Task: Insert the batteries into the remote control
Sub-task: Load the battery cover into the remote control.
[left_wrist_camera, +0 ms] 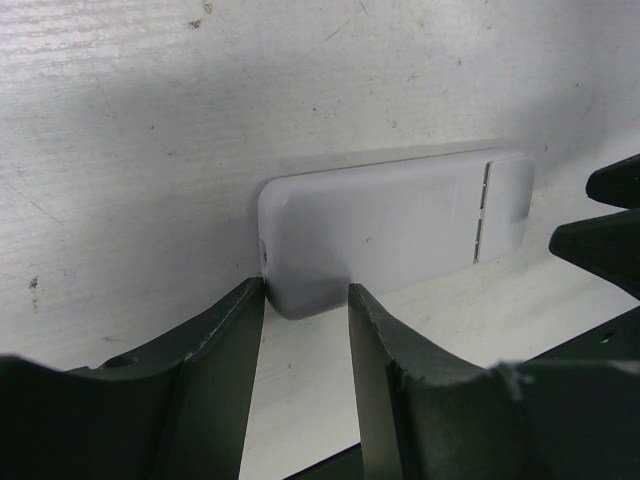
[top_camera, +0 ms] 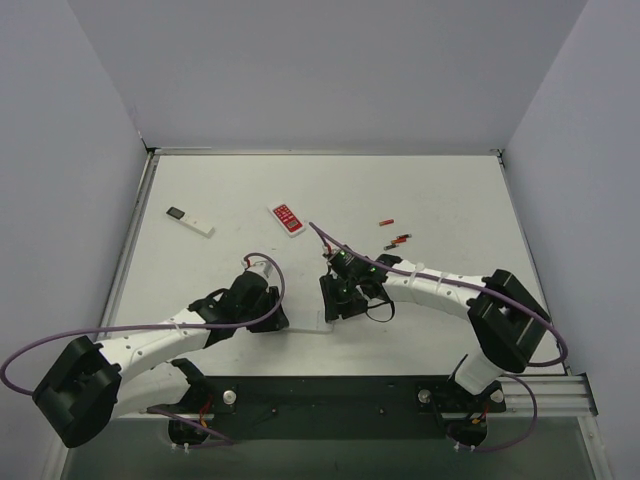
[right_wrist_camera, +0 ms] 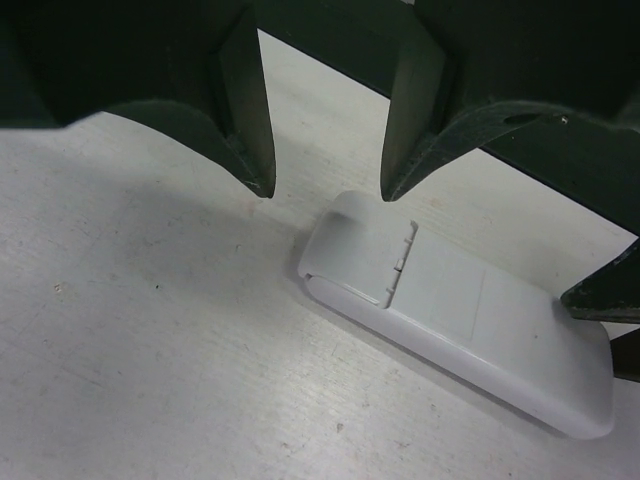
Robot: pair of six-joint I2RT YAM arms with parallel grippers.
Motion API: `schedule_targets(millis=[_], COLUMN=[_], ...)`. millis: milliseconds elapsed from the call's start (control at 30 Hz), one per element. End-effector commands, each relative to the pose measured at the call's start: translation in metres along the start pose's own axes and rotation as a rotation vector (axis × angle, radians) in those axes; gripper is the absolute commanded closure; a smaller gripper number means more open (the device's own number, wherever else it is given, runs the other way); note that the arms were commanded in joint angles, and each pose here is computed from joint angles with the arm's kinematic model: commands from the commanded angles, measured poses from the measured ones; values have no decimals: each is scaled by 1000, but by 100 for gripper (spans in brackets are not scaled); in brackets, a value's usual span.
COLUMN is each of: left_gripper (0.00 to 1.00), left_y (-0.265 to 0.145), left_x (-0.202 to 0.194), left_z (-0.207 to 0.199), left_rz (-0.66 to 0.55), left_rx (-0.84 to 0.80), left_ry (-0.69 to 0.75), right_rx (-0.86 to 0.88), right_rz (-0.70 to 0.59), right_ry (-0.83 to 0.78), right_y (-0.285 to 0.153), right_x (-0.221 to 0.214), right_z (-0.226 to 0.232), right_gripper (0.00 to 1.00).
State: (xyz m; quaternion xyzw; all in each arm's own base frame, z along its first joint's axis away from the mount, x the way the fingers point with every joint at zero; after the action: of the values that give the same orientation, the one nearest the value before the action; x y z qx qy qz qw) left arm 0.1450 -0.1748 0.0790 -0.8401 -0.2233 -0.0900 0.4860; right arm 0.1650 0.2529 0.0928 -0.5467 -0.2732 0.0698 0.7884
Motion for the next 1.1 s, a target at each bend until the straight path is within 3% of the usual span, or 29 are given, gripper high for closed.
schedule_targets(millis=[0, 367, 533, 1067], left_gripper=[51, 40, 39, 58], left_y=[-3, -13, -16, 11], left_x=[1, 10, 19, 14], left_z=[-10, -6, -7, -11], left_rz=[1, -60, -108, -1], left_rx=[-56, -17, -28, -47], left_ry=[-13, -32, -45, -15], right_rx=[-25, -5, 2, 34], right_rz=[15, 22, 10, 65], right_ry=[24, 51, 56, 91], right_y=[6, 17, 15, 29], right_x=[3, 7, 9, 7], right_z=[-3, -2, -1, 0], right_gripper=[59, 65, 66, 68])
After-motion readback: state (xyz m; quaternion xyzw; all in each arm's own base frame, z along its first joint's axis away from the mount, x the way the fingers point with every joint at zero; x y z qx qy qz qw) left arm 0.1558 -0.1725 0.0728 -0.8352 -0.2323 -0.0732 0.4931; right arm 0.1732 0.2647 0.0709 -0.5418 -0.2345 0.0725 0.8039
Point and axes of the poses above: each gripper's point midway between its finger pads, its own y axis out along the fingers, its own z axis along the line the jaws close on, x = y × z, the point moved 6 cm from there along -y, back along the fingers, and after that the axes turned 10 degrees about -y, right-handed, at the moved point
